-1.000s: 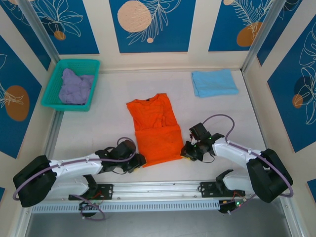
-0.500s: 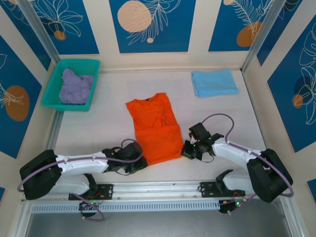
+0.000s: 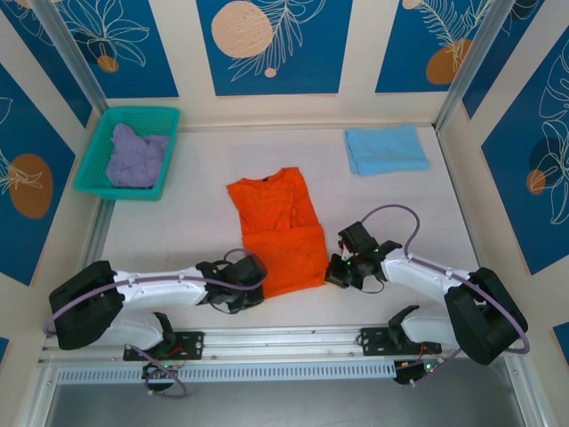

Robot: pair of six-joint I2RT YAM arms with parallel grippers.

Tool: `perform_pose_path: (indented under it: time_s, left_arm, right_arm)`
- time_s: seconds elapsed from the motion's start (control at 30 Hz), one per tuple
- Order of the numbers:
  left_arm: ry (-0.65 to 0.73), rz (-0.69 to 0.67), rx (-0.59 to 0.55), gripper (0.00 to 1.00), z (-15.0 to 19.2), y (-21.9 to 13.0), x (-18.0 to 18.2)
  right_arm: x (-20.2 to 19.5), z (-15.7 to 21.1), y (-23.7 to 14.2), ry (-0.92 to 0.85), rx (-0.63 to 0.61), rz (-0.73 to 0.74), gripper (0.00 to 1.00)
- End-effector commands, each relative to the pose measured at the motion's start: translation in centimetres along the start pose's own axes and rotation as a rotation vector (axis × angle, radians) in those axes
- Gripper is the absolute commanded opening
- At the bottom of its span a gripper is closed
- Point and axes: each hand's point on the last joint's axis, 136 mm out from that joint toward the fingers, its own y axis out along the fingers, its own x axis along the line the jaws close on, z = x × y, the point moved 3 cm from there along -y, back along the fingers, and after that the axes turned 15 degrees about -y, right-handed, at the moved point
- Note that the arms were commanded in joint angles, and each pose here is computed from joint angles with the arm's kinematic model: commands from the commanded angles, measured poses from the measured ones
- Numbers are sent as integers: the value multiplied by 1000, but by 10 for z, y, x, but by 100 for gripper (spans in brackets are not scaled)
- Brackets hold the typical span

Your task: Fold and stack the t-shirts

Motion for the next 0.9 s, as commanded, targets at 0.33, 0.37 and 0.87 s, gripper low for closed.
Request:
perform_pose_path:
  time_s: [0.33,0.37,0.87]
  left_arm:
    - [272,-140,-132,0,-19,-44,36]
    - [292,-137,-102,0,-14,-46,40]
    - [278,50,-119,0,-13,-95,39]
  right_arm:
    - [7,57,-6,-104,161,116,0]
    - [10,64,-5,-113,173,112,0]
    - [43,74,-29,-168,95,102,0]
